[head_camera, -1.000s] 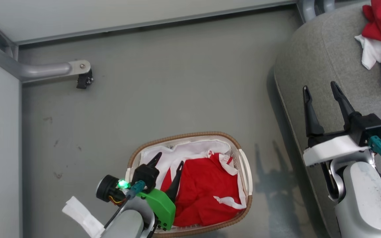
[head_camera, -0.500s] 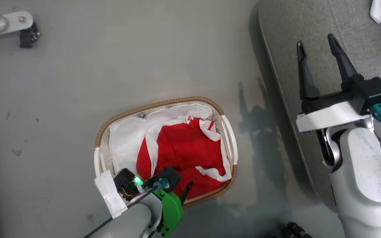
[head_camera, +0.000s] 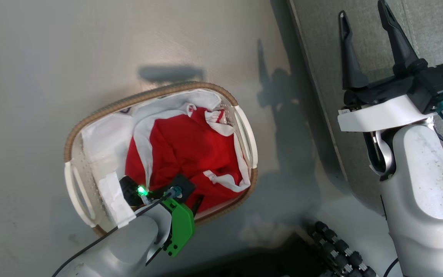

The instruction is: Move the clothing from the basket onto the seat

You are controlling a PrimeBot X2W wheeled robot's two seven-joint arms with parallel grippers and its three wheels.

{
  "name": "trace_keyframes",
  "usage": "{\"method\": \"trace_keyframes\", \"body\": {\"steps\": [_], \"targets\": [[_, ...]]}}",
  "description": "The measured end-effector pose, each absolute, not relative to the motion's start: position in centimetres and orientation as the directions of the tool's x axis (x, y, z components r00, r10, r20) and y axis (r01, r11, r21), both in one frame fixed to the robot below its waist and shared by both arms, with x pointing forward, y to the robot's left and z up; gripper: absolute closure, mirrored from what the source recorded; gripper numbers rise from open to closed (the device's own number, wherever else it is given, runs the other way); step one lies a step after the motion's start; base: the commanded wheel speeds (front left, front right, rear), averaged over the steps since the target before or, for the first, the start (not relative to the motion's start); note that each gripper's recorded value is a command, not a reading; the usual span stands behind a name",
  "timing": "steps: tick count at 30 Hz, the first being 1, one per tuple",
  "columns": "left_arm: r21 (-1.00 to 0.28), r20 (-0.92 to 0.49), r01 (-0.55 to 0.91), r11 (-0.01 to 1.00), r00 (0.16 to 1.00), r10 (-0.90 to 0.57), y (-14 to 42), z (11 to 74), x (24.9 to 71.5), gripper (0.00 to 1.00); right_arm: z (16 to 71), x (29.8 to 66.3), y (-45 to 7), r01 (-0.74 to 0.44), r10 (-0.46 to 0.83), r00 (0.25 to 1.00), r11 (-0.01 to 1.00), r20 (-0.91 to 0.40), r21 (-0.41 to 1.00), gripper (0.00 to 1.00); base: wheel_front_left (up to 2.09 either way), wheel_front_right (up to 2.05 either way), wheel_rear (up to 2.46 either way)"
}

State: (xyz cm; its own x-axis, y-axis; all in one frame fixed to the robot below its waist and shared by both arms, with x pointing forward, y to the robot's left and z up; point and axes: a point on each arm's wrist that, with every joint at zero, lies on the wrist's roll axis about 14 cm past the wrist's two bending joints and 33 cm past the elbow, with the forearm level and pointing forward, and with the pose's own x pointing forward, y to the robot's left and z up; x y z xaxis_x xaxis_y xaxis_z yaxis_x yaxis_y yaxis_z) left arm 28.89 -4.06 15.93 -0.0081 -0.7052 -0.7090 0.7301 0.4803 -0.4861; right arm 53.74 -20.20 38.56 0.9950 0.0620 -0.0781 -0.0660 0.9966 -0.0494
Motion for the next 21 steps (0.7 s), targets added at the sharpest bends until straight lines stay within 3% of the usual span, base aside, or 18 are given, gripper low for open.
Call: {"method": "trace_keyframes", "body": {"steps": [8,9,10,12,21], "targets": [[-0.547,-0.686,0.715,0.435,-0.086,-0.722,-5.6,14.4,27.4,0.00,36.4,53.5,-21.1,-0.057,0.049,0.991,0.996,-0.124,-0.063,0.00,0.00,0.00,0.00],[-0.553,-0.682,0.715,0.428,-0.092,-0.726,-5.8,14.3,27.3,0.36,36.3,53.5,-21.2,-0.055,0.047,0.991,0.996,-0.127,-0.065,0.00,0.00,0.00,0.00],[-0.557,-0.678,0.716,0.421,-0.099,-0.728,-6.0,14.2,27.1,0.64,36.2,53.5,-21.3,-0.054,0.045,0.991,0.996,-0.129,-0.068,0.00,0.00,0.00,0.00],[-0.567,-0.668,0.716,0.408,-0.109,-0.736,-6.5,14.2,26.9,1.00,36.0,53.5,-21.6,-0.050,0.040,0.990,0.996,-0.135,-0.074,0.00,0.00,0.00,0.00],[-0.556,-0.636,0.699,0.450,-0.008,-0.772,-6.7,15.2,29.0,1.00,36.7,53.5,-21.6,-0.049,0.038,0.991,0.995,-0.125,-0.086,0.00,0.00,0.00,0.00]]}}
